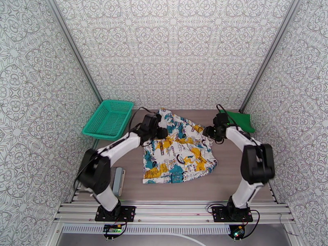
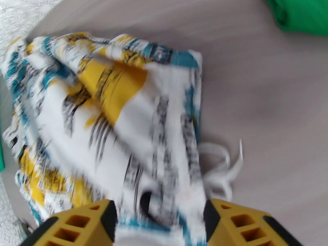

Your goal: Fold and stack the mixed laundry pile

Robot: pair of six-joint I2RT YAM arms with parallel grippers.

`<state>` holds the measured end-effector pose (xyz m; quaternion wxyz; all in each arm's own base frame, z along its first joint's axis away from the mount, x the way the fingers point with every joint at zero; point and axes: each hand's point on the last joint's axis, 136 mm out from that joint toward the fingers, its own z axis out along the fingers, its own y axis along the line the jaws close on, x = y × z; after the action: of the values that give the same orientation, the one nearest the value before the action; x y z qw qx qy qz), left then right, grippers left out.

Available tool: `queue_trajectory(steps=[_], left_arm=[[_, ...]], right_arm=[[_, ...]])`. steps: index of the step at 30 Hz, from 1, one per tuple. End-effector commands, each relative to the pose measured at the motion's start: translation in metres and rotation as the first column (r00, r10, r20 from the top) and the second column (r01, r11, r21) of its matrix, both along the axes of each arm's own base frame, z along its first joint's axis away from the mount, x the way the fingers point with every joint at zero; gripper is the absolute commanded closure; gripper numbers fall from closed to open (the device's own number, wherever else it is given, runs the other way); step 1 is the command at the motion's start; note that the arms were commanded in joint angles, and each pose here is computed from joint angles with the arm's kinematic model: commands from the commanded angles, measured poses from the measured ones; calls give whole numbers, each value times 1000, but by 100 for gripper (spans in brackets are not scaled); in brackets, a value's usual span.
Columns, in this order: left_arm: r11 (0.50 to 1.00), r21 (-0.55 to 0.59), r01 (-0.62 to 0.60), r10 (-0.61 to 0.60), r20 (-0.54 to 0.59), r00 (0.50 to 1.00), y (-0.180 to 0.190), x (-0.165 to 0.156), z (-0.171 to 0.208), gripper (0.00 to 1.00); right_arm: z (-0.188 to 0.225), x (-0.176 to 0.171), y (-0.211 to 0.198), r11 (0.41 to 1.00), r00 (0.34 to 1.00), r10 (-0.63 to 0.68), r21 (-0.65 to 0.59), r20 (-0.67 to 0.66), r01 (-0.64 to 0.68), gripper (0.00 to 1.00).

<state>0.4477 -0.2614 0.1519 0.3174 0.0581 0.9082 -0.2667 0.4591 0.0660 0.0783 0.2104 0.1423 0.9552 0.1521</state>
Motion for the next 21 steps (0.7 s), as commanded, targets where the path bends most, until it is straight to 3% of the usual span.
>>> queue_trajectory(steps=[1, 7, 11, 15, 21], left_arm=[[998, -12, 68, -67, 56, 996, -11, 33, -2, 66], [996, -40, 77, -74, 75, 994, -28, 90, -37, 69], [999, -36, -18, 17, -23, 1000, -16, 113, -91, 76], [993, -14, -119, 117, -92, 989, 15, 113, -123, 78], [967, -23, -255, 247, -171, 954, 72, 93, -143, 79]], right_arm=[[0, 25, -1, 1000, 1000, 5, -8, 28, -5, 46], [-19, 49, 11, 998, 1000, 13, 58, 7, -13, 52], [-30, 59, 6, 999, 1000, -18, 32, -16, 19, 53], [-45, 67, -3, 998, 996, -62, -6, -59, 62, 57], [-64, 84, -17, 993, 989, -114, -42, -98, 110, 61]])
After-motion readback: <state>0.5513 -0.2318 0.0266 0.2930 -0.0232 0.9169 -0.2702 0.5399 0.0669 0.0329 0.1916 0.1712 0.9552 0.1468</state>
